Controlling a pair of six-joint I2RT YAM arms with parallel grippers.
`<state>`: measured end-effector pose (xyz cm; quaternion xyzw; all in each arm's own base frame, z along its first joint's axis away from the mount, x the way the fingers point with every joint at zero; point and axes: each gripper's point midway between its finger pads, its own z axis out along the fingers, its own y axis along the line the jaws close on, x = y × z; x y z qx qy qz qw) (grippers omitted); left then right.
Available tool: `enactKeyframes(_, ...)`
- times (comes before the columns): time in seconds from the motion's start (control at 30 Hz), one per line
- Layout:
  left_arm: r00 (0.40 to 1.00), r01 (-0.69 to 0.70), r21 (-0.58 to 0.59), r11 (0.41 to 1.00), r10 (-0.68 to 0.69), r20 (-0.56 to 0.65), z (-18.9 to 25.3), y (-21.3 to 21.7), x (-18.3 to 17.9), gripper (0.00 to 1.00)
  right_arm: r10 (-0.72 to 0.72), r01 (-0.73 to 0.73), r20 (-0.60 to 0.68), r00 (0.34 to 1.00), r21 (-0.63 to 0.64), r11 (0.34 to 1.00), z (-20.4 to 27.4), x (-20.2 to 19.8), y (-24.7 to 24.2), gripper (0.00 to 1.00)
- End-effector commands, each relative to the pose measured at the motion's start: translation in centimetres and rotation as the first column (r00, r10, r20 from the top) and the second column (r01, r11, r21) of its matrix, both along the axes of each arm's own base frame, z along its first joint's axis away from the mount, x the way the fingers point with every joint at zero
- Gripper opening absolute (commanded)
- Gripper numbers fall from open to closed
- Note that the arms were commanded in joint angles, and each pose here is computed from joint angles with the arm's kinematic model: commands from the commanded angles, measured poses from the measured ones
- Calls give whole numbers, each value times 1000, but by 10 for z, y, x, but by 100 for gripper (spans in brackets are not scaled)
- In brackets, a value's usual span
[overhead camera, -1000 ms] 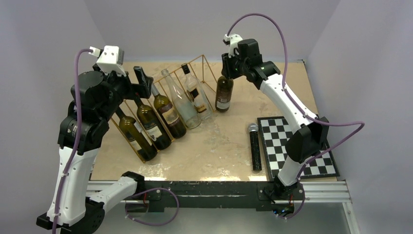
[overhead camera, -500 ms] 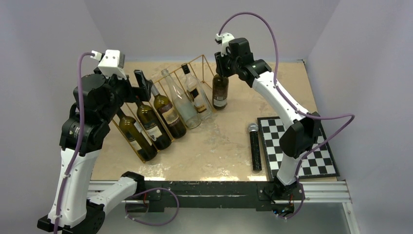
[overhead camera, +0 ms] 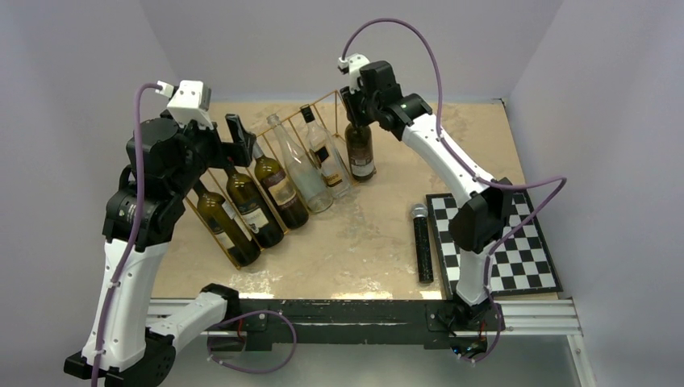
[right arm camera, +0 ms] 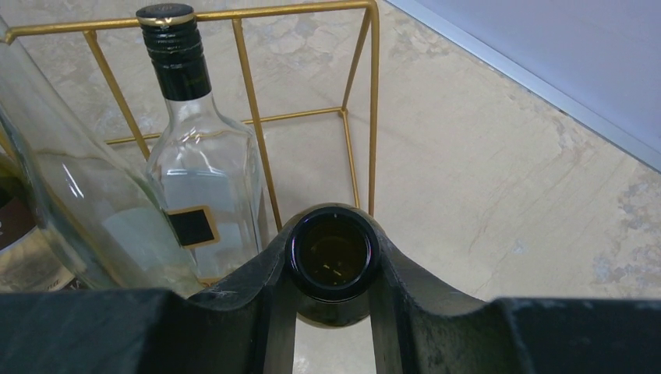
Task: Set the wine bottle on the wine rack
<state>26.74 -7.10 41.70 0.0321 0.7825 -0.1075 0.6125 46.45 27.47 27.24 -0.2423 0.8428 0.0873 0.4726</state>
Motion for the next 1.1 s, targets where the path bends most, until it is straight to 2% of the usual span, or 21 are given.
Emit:
enactKeyframes(0.0, 1000, 28, -34, 999, -28, 2, 5, -6, -1, 99, -19, 16, -66, 998, -49, 999, -27, 7, 0, 29)
enactKeyframes(0.4, 999, 31, -42, 999, -31, -14, 1, -6, -5, 99, -35, 31, -156, 987, -26, 999, -79, 17, 18, 32)
enactKeyframes(0.7, 998, 57, -46, 997, -58, -27, -4, -11, -3, 99, -6, 9, -214, 977, 11, 1000, -101, 17, 33, 45)
enactKeyframes(0.93, 998, 56, -36, 998, -57, -35, -4, -10, -2, 99, -51, 55, -240, 969, 11, 998, -117, 22, 34, 44)
enactKeyframes(1.07, 998, 55, -33, 998, -56, -34, -2, -9, -1, 99, -65, 71, -234, 970, 16, 997, -114, 23, 33, 56)
